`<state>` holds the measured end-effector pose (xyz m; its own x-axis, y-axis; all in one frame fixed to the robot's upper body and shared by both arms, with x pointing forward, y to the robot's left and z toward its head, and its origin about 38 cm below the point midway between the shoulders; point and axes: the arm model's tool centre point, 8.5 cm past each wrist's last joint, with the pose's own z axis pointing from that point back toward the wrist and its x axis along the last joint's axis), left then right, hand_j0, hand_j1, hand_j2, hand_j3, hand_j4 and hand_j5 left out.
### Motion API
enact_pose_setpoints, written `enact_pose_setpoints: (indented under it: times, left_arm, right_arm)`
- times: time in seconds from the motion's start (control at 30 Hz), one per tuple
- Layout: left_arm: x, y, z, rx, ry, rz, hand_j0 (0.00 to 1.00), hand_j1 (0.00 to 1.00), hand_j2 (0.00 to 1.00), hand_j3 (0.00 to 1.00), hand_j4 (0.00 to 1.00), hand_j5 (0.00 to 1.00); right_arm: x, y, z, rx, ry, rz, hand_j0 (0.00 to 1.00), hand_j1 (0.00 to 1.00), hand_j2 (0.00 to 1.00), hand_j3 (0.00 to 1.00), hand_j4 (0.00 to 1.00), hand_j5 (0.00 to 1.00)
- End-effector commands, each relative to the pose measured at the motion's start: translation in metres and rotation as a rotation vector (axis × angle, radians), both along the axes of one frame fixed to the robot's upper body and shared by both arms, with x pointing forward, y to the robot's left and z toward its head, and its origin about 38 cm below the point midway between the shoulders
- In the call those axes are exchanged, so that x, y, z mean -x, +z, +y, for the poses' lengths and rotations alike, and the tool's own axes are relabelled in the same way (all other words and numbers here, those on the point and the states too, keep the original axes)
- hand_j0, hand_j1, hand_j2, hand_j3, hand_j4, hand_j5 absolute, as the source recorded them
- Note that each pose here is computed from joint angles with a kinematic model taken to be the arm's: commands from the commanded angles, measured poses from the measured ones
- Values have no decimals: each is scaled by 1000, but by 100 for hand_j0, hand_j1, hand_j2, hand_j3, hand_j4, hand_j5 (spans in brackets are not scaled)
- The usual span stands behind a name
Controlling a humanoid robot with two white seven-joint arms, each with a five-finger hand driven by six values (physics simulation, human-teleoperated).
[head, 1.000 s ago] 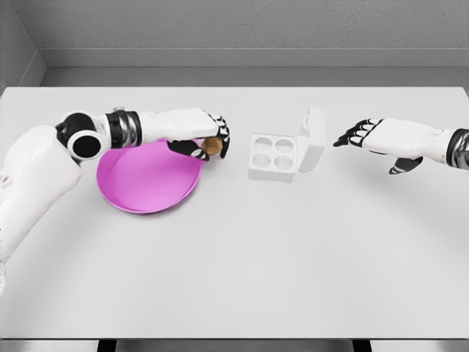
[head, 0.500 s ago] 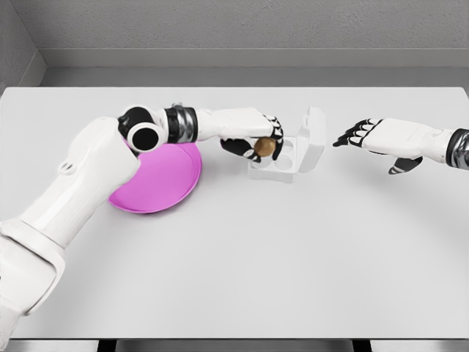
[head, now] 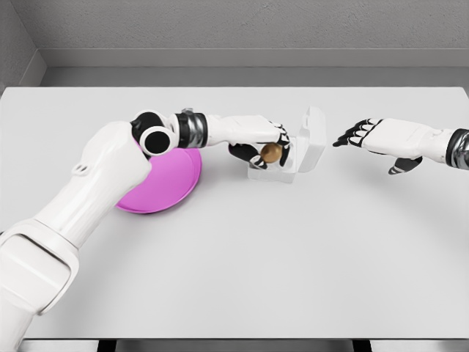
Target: Pack egg into the box and close the box lid
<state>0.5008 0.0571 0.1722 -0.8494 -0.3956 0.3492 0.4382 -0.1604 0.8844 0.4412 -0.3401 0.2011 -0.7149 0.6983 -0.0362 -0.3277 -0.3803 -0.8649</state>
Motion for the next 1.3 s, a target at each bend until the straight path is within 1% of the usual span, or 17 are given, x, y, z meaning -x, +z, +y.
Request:
enact_pose_setpoints:
  times: [0.0,0.2,0.43,0.63,0.7,0.73,0.93,1.03,1.27]
  left_arm:
    - [-1,0,3,5,10,6,43,43,43,43,43,43]
    - [1,0,-4,10,-2,6,48,48,48,48,48,48]
    - [2,2,-9,16,-10,5,49,49,49,49,49,49]
    - [1,3,-9,16,-10,2,57,57,57,57,57,57]
    - [1,4,-10,18,-11,3,67,67,67,67,67,67]
    - [1,4,-10,18,-11,3,68,68,68,68,68,68]
    - [1,4,-10,21,-10,2,70,70,70,70,70,70]
    - [1,4,-10,21,-10,2,70,70,70,70,70,70]
    - [1,4,-10,22,-11,2,74,74,74,74,74,74]
  right_arm:
    - [0,0,0,-4,-2,1,100,100,100,100,100,100]
    - [0,0,0,-4,-2,1,100,100,100,100,100,100]
    - [0,0,0,-5,-2,1,100,100,100,100,100,100]
    - [0,0,1,-5,0,0,100,100,100,100,100,100]
    - [0,1,1,-5,0,-1,100,100,100,100,100,100]
    - [0,1,1,-5,0,-1,100,100,100,100,100,100]
    - [0,1,1,-5,1,0,100,100,100,100,100,100]
    - [1,-3,2,-1,5,8,100,100,100,100,100,100]
    - [0,-3,3,-2,7,8,100,100,100,100,100,100]
